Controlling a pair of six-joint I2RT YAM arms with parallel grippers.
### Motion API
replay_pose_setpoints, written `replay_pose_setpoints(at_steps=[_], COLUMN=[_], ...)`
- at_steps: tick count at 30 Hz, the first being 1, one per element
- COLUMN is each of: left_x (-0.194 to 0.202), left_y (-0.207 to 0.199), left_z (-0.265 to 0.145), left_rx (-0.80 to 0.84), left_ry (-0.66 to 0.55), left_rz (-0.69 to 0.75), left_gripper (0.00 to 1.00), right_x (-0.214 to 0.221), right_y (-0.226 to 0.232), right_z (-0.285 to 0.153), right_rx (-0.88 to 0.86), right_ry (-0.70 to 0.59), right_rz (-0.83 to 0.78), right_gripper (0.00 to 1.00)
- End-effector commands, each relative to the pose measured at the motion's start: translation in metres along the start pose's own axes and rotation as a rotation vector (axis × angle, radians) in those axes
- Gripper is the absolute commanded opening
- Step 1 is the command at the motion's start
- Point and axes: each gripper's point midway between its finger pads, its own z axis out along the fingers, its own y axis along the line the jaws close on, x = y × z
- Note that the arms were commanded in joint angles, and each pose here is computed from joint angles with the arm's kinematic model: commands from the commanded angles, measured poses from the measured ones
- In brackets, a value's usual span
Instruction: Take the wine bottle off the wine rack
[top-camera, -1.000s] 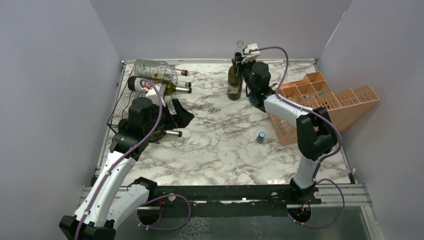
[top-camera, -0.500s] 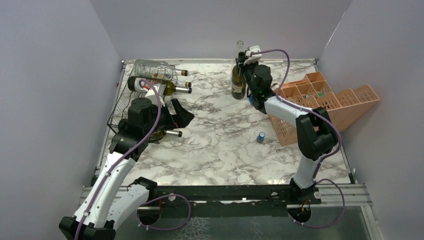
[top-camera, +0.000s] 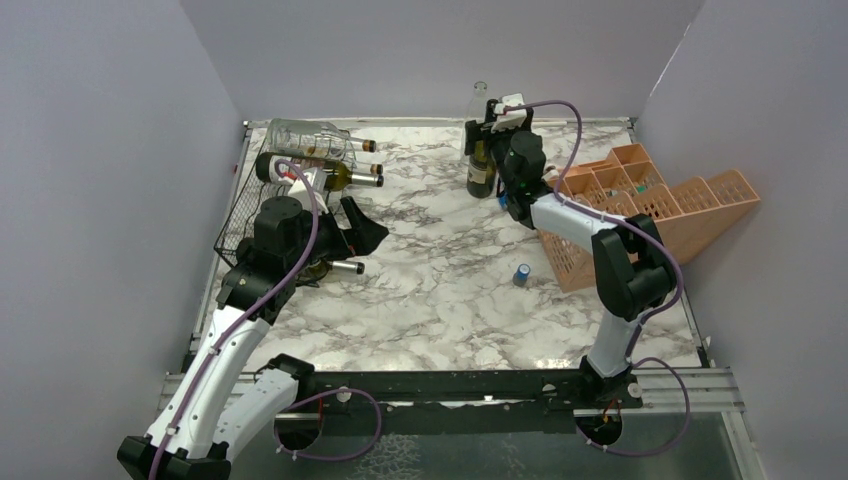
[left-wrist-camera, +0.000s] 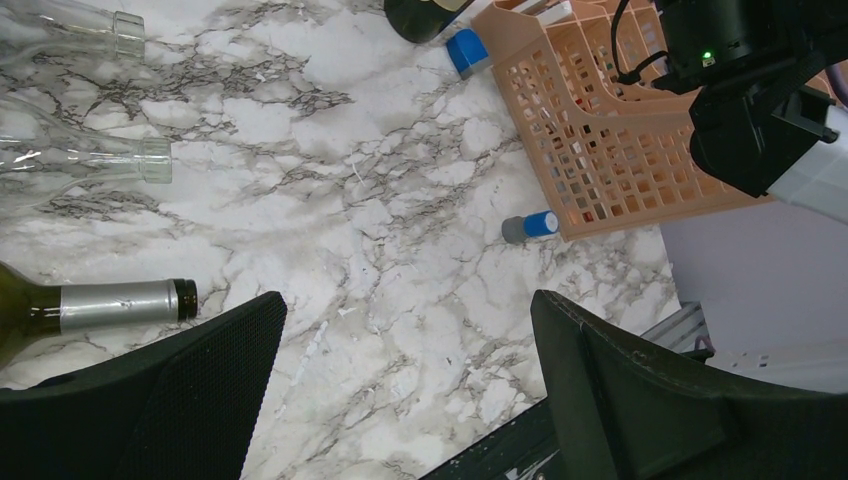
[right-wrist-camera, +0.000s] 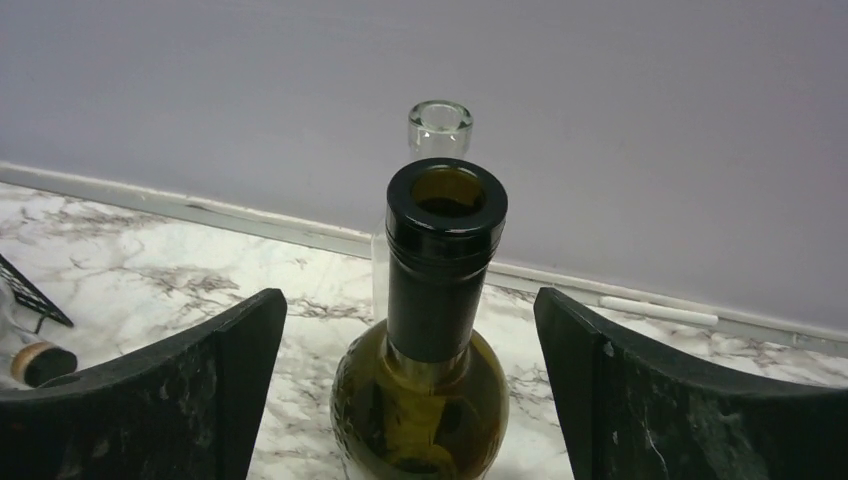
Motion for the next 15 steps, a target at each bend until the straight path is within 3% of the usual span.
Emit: replay_pose_setpoints(at_steps=[1,15], left_x=[0.002,0.0], left_y=[-0.003,0.0], left_z=[0.002,0.006], left_rx=[0.025,0.0], left_ry=[0.01,0.044], left_rz=[0.0,0.031], left_gripper=[0.99,0.99], right_x=[-0.012,-0.029], right_y=[-0.013,-0.025], right_z=[0.0,-0.06], right_rx=[0.056,0.045], right_ry=[0.026,0.173], right_rz=[0.01,0.027], right_gripper=[1.0,0.99])
